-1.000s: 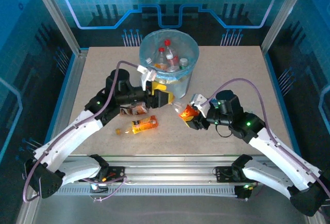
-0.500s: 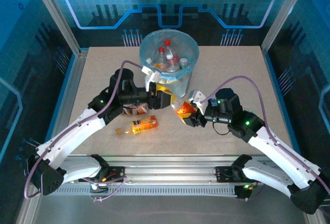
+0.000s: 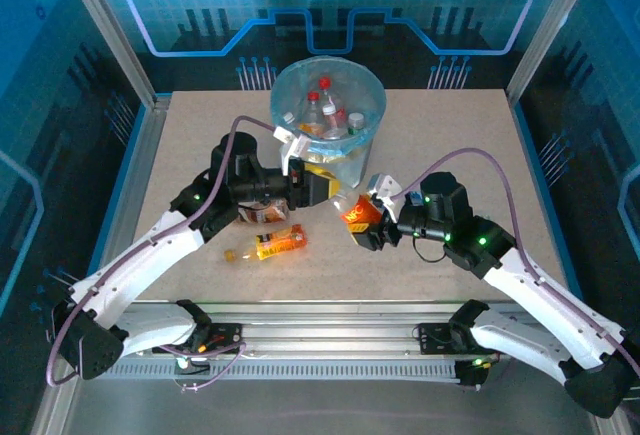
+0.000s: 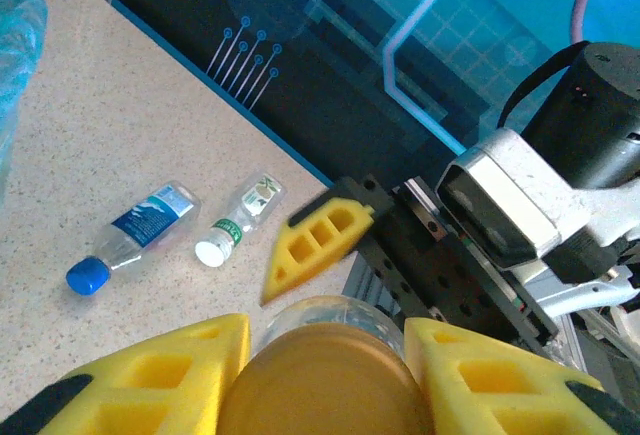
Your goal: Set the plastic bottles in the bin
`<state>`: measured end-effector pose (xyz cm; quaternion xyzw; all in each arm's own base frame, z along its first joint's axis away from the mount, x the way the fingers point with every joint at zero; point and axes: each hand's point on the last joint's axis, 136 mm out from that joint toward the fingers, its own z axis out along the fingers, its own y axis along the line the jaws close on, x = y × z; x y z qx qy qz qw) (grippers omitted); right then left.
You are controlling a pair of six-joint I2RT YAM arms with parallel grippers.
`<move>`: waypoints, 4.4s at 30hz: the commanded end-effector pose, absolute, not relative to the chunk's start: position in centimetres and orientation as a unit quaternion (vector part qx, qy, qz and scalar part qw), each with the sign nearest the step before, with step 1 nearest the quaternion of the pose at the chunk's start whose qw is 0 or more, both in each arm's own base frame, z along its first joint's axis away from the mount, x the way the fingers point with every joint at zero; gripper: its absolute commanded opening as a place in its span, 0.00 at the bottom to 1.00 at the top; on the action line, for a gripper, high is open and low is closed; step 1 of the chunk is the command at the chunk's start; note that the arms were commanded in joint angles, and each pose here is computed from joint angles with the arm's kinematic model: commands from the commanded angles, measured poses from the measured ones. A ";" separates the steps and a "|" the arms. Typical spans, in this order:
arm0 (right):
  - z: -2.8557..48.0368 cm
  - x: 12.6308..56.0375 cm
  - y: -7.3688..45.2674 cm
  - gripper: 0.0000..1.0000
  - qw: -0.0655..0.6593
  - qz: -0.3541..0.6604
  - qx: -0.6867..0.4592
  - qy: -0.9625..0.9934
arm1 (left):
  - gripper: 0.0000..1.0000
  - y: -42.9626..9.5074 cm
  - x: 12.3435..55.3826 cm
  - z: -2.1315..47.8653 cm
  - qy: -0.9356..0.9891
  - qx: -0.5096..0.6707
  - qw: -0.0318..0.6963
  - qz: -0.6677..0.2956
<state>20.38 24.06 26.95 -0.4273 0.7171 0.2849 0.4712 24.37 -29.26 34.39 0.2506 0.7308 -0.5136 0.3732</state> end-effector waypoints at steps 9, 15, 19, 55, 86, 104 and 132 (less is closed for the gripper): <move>31.9 22.2 18.9 1.00 0.582 0.166 -0.338 0.721 | 0.00 -24.7 30.8 46.4 0.717 0.193 0.571 -0.350; 32.8 21.8 16.5 1.00 0.605 0.128 -0.317 0.719 | 0.00 -22.2 37.4 46.9 0.769 0.139 0.561 -0.274; 32.1 21.5 16.4 1.00 0.592 0.128 -0.323 0.727 | 0.00 -23.2 40.9 43.6 0.818 0.169 0.502 -0.226; 29.2 20.8 16.0 1.00 0.559 0.133 -0.321 0.753 | 0.11 -28.8 45.2 21.8 0.908 0.262 0.269 -0.187; 29.1 21.0 15.7 1.00 0.560 0.124 -0.317 0.755 | 0.68 -27.8 45.2 31.6 0.865 0.209 0.386 -0.244; 29.4 23.4 17.0 0.96 0.527 0.110 -0.305 0.785 | 0.73 -22.7 39.4 41.3 0.794 0.168 0.534 -0.239; 13.1 22.3 44.0 0.92 0.359 0.095 -0.743 0.557 | 0.95 -0.6 23.9 29.6 0.775 -0.138 0.617 -0.011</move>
